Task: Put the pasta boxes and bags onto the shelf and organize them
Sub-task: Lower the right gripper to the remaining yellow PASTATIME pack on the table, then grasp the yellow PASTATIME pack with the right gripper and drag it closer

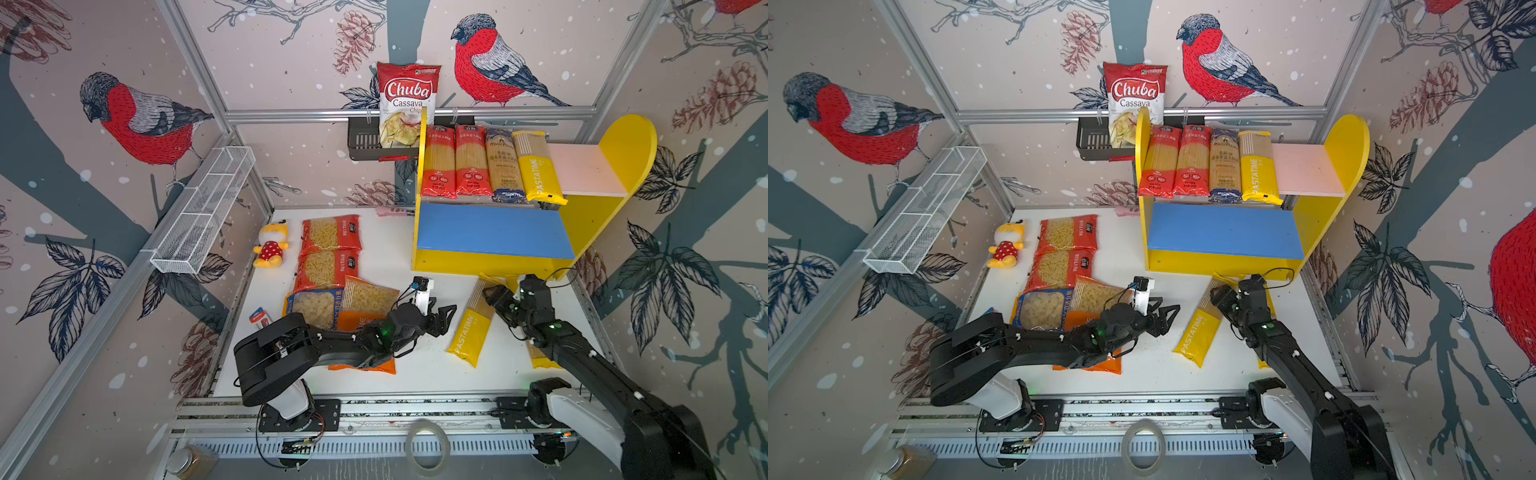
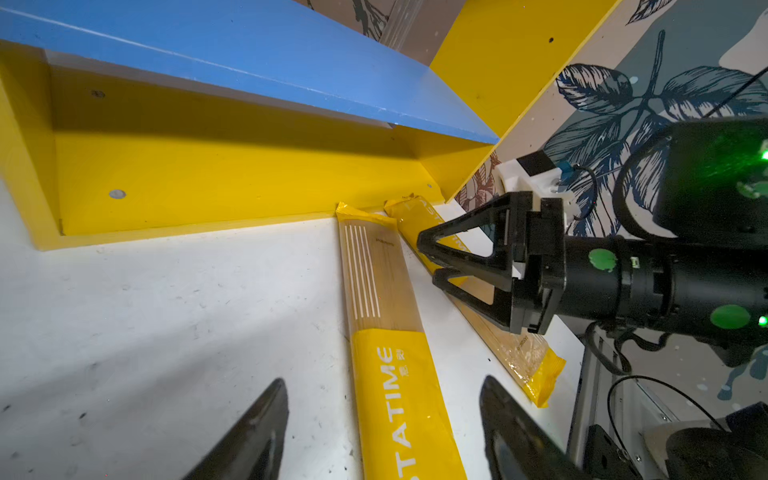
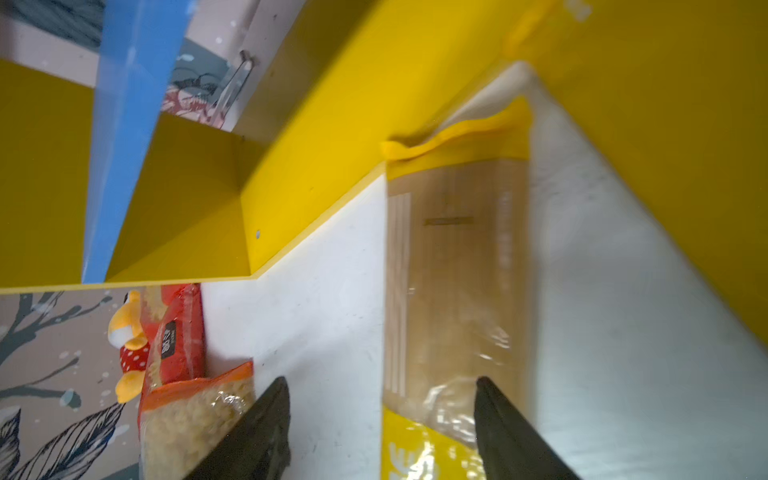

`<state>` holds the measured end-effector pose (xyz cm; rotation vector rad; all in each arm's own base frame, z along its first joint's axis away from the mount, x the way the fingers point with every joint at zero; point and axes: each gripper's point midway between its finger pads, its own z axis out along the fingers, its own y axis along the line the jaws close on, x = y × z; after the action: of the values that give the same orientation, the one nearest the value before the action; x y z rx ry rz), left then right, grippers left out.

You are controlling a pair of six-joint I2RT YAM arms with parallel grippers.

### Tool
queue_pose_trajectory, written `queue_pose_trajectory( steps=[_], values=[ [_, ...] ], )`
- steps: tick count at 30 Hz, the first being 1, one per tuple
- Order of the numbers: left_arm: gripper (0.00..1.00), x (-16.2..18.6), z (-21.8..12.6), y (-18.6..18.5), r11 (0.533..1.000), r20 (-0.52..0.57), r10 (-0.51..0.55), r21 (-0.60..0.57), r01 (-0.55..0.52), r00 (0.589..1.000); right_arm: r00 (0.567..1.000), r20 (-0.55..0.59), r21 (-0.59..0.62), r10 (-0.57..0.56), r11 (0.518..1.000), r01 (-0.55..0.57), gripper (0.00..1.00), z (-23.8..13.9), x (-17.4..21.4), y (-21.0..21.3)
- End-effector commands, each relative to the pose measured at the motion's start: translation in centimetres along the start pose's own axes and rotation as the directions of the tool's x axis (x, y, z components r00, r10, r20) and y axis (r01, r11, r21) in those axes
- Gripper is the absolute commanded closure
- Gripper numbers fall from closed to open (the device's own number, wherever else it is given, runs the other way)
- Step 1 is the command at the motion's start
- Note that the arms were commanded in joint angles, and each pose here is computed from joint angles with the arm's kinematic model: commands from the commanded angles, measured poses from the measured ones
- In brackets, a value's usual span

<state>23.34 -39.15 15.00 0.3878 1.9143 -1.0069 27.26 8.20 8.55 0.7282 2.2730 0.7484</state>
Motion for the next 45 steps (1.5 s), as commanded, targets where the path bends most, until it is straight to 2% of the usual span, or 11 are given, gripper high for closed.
queue_pose_trajectory(
  steps=[1, 7, 16, 18, 23, 27, 32, 36, 40, 42, 45],
  values=[
    [0.28, 1.4, 0.7, -0.3, 1.000, -0.056, 0.003, 0.024, -0.001, 0.998, 0.998, -0.055, -0.029, 0.014, 0.999, -0.015, 0.30, -0.5, 1.5, -1.0],
    [0.29, 3.4, 2.1, -0.8, 0.997, -0.130, -0.038, 0.057, 0.046, 0.991, 0.997, -0.062, -0.022, 0.047, 0.999, -0.049, 0.31, 0.4, 2.7, -2.5],
    [0.29, 3.8, 2.1, -0.7, 0.996, -0.136, -0.057, 0.064, 0.067, 0.989, 0.989, -0.145, 0.003, 0.017, 1.000, -0.017, 0.35, 2.8, 4.5, -2.6],
    [0.29, 3.6, 2.0, -0.6, 0.996, -0.131, -0.056, 0.060, 0.064, 0.990, 0.988, -0.156, -0.005, 0.012, 1.000, -0.013, 0.41, 3.2, 4.8, -2.3],
    [0.29, 2.4, 1.0, 0.3, 0.997, -0.091, -0.072, 0.033, 0.075, 0.993, 0.991, -0.125, -0.070, -0.055, 0.996, 0.047, 0.74, 3.3, 4.5, -0.3],
    [0.29, 1.0, -0.1, 1.3, 0.997, -0.052, -0.079, 0.011, 0.080, 0.996, 0.987, -0.123, -0.104, -0.102, 0.990, 0.090, 0.90, 3.4, 4.7, 1.0],
    [0.29, -0.6, -1.0, 1.8, 0.996, -0.019, -0.085, 0.010, 0.085, 0.996, 0.981, -0.117, -0.179, -0.154, 0.975, 0.132, 0.99, 3.0, 4.9, 4.0],
    [0.28, -2.1, -1.7, 1.7, 0.996, 0.005, -0.087, 0.027, 0.087, 0.996, 0.972, -0.108, -0.237, -0.211, 0.955, 0.181, 1.00, 2.3, 5.3, 6.6],
    [0.27, -3.8, -2.8, 2.1, 0.991, 0.032, -0.114, 0.067, 0.112, 0.993, 0.952, -0.037, -0.363, -0.303, 0.892, 0.270, 1.00, 0.2, 5.4, 10.5],
    [0.27, -4.8, -3.6, 2.4, 0.987, 0.048, -0.132, 0.094, 0.127, 0.990, 0.927, 0.021, -0.422, -0.374, 0.837, 0.348, 1.00, -1.2, 5.4, 12.8],
    [0.27, -6.5, -5.0, 2.9, 0.983, 0.081, -0.142, 0.125, 0.132, 0.987, 0.858, 0.135, -0.489, -0.495, 0.720, 0.493, 1.00, -3.6, 5.9, 16.0]
  ],
)
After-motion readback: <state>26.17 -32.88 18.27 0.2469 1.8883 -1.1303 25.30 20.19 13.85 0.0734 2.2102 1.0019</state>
